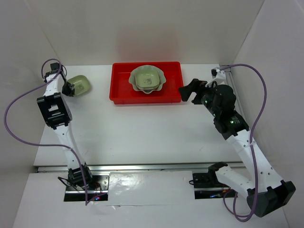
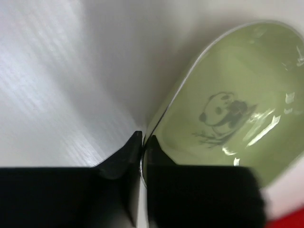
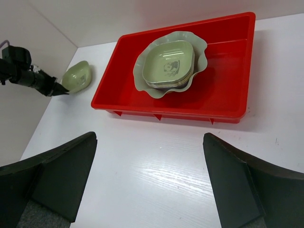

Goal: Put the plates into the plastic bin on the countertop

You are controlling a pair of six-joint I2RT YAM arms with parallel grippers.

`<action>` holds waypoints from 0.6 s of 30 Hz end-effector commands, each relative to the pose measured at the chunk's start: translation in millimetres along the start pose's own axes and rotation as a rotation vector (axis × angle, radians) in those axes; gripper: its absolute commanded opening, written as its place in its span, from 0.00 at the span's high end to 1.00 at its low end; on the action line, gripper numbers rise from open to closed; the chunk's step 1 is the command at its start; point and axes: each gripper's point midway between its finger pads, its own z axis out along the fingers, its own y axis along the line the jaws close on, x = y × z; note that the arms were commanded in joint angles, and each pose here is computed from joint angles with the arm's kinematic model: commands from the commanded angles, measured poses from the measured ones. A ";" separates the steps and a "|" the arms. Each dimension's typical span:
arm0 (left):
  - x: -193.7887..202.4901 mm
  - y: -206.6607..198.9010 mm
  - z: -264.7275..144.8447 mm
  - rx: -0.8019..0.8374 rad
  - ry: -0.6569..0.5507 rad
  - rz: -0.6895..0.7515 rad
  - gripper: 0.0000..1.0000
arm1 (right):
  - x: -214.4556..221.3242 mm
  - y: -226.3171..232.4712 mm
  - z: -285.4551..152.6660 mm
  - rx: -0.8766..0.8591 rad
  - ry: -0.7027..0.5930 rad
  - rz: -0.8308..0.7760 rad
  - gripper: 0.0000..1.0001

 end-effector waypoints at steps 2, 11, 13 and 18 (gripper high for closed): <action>11.7 4.6 8.7 -0.022 0.043 0.011 1.00 | -23.7 4.1 -6.3 -0.008 -0.096 -0.013 0.00; -11.2 -61.5 -128.2 0.208 -0.161 0.110 1.00 | -29.1 9.4 -9.2 -0.021 -0.100 0.005 0.00; -7.4 -81.5 -169.0 0.282 -0.231 0.163 1.00 | -30.8 7.9 -12.7 -0.008 -0.108 0.016 0.00; 39.9 -123.2 -258.5 0.440 -0.303 0.268 1.00 | -31.7 -3.0 -14.8 0.057 -0.108 0.019 0.00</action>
